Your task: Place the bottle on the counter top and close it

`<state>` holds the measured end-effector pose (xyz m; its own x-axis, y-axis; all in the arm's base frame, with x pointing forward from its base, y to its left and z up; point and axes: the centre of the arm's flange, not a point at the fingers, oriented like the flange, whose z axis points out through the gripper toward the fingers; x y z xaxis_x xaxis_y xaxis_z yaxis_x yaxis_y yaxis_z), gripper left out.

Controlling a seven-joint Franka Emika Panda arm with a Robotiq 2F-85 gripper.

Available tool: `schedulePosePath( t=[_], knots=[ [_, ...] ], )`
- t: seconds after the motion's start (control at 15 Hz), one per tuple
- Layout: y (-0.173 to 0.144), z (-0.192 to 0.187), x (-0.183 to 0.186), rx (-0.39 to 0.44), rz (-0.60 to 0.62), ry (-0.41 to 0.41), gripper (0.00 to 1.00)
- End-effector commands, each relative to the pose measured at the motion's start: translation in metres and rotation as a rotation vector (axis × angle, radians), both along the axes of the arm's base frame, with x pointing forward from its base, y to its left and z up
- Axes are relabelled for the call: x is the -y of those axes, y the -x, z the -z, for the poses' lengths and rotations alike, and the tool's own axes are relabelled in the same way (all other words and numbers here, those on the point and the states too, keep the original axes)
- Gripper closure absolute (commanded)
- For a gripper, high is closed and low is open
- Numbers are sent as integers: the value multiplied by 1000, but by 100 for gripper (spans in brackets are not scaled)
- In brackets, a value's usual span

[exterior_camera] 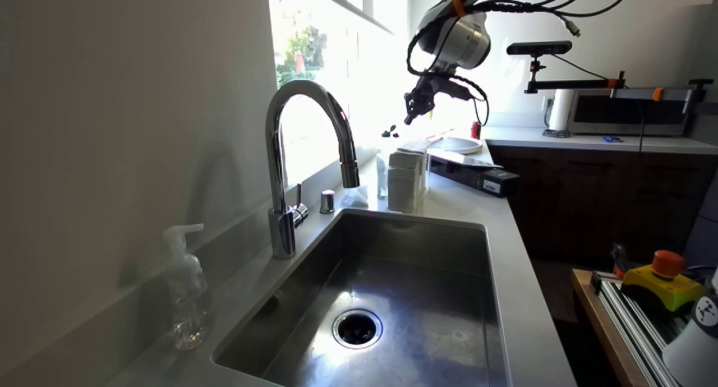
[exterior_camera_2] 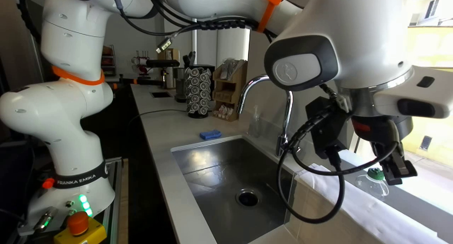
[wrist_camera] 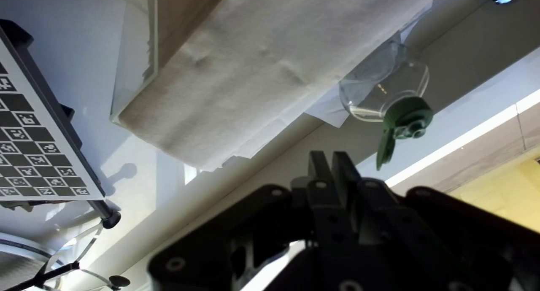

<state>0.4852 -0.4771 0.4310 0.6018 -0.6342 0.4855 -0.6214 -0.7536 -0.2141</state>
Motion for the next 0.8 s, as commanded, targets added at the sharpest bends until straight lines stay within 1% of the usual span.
schedulePosePath(
  t=[0.0,0.2,0.73],
  knots=[
    [-6,11,0,-2,15,-29,100],
    [-8,16,-1,3,18,-34,100],
    [-14,10,0,32,15,-29,100]
  ],
)
